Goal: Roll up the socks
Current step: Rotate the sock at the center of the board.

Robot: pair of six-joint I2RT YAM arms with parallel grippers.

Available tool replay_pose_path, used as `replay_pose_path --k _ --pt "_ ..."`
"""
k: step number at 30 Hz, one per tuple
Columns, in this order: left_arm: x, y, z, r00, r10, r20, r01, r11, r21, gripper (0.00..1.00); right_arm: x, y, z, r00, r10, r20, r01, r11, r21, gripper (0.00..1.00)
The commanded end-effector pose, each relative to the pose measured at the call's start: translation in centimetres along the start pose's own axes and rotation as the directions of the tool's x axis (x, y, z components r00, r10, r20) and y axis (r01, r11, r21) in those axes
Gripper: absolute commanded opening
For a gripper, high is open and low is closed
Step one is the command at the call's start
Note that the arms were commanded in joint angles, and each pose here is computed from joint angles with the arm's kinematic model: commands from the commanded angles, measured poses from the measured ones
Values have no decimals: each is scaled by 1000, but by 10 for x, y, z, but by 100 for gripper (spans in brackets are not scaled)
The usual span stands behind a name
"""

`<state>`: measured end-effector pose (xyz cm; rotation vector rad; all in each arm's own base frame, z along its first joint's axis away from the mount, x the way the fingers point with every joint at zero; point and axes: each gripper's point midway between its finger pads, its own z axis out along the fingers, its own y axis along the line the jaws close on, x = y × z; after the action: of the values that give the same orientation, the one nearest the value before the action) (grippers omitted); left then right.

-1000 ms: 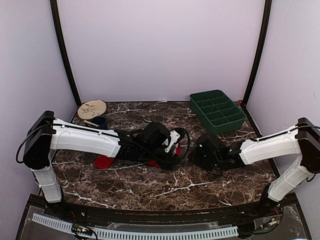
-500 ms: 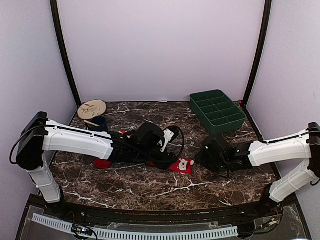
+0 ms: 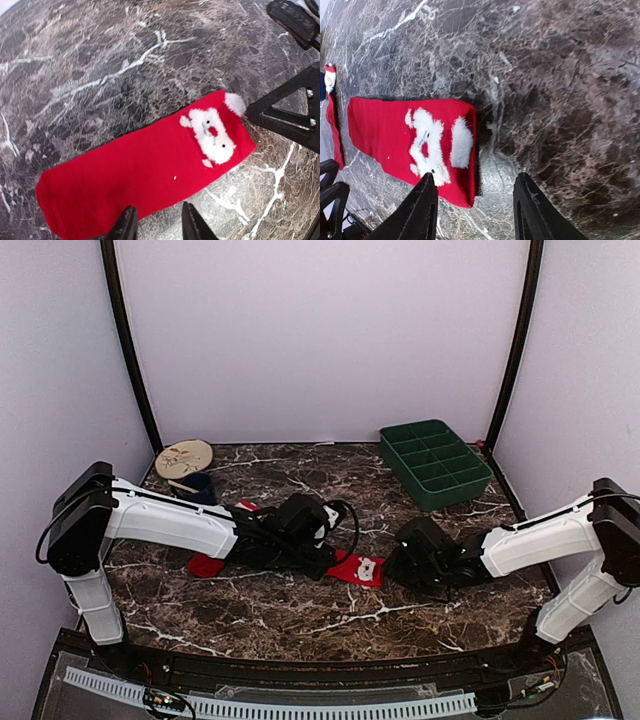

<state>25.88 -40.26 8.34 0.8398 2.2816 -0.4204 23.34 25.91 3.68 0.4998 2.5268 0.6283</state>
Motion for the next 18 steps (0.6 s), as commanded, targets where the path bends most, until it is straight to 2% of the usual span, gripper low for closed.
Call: replay_pose_path --k 1,12,18 --pt "15 8 5 998 -21 -53 21 1000 -3 31 9 13 4 1000 17 -20 -18 998 -64 47" --pt "49 33 15 982 -95 -163 84 994 -71 19 30 15 14 999 -3 -49 1 999 -34 47" --pt "61 36 14 976 -109 -188 95 992 -82 17 31 11 14 999 0 -42 0 1000 -2 40"
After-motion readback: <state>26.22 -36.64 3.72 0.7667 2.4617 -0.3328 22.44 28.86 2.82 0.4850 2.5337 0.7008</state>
